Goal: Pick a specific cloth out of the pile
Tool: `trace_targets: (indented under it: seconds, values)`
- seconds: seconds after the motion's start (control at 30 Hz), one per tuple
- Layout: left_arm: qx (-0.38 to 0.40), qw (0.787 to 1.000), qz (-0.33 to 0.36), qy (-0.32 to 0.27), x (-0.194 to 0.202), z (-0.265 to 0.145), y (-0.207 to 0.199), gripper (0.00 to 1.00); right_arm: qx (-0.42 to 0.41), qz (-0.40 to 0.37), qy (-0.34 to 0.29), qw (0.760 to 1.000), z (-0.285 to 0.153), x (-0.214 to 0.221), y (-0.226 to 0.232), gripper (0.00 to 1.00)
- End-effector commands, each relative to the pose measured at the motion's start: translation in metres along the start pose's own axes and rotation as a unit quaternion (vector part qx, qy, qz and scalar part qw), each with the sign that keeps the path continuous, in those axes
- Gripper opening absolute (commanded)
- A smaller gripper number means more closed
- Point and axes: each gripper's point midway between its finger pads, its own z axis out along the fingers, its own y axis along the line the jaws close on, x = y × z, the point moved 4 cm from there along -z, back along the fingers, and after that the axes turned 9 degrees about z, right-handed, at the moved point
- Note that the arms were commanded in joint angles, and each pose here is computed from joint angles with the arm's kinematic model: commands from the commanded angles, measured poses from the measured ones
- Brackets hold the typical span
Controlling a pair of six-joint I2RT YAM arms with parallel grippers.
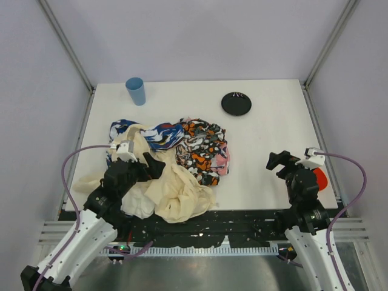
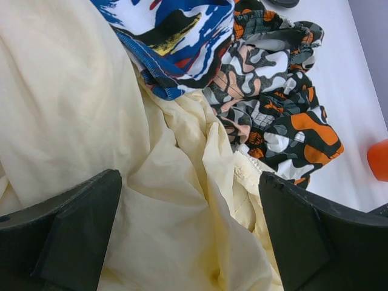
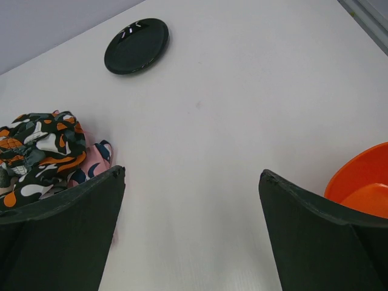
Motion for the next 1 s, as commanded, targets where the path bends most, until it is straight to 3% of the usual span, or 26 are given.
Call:
trace_targets:
  seconds: [0.0, 0.13, 0.23, 0.37, 0.47, 0.57, 0.67, 0.87, 0.97]
  values:
    - [0.061, 0.998, 0.016, -0.024, -0.017, -0.007, -0.02, 1.0, -0.014, 0.009, -0.02, 1.0, 0.0, -0.01, 0.008, 0.95]
    - [0.114, 0.993, 0.026, -0.004, -0.02, -0.009, -0.038, 1.0, -0.014, 0.005, -0.01, 1.0, 0.002, -0.009, 0.009, 0.95]
    - [0.15, 0.987, 0.044, 0.041, -0.011, -0.006, -0.055, 1.0, -0.015, 0.002, -0.005, 1.0, 0.002, -0.008, 0.01, 0.95]
    - [0.165, 0.971, 0.131, 0.113, 0.015, -0.009, -0.087, 1.0, -0.018, 0.003, -0.008, 1.0, 0.001, -0.01, 0.011, 0.95]
    - [0.095, 0.954, 0.237, 0.161, 0.032, -0.008, -0.091, 1.0, -0.027, 0.004, -0.006, 1.0, 0.0, -0.008, 0.012, 0.95]
    - [0.052, 0.934, 0.278, 0.217, 0.054, -0.001, -0.093, 1.0, -0.029, 0.006, -0.009, 1.0, -0.001, -0.009, 0.012, 0.95]
    - [0.069, 0.927, 0.254, 0.266, 0.083, 0.014, -0.107, 1.0, -0.03, 0.006, -0.011, 0.999, -0.001, -0.009, 0.013, 0.95]
    - [0.018, 0.958, 0.164, 0.233, 0.096, 0.068, -0.136, 1.0, -0.032, 0.008, -0.015, 0.999, -0.002, -0.01, 0.012, 0.95]
    - [-0.029, 0.963, 0.147, 0.224, 0.1, 0.089, -0.138, 1.0, -0.034, 0.008, -0.016, 0.999, -0.002, -0.01, 0.012, 0.95]
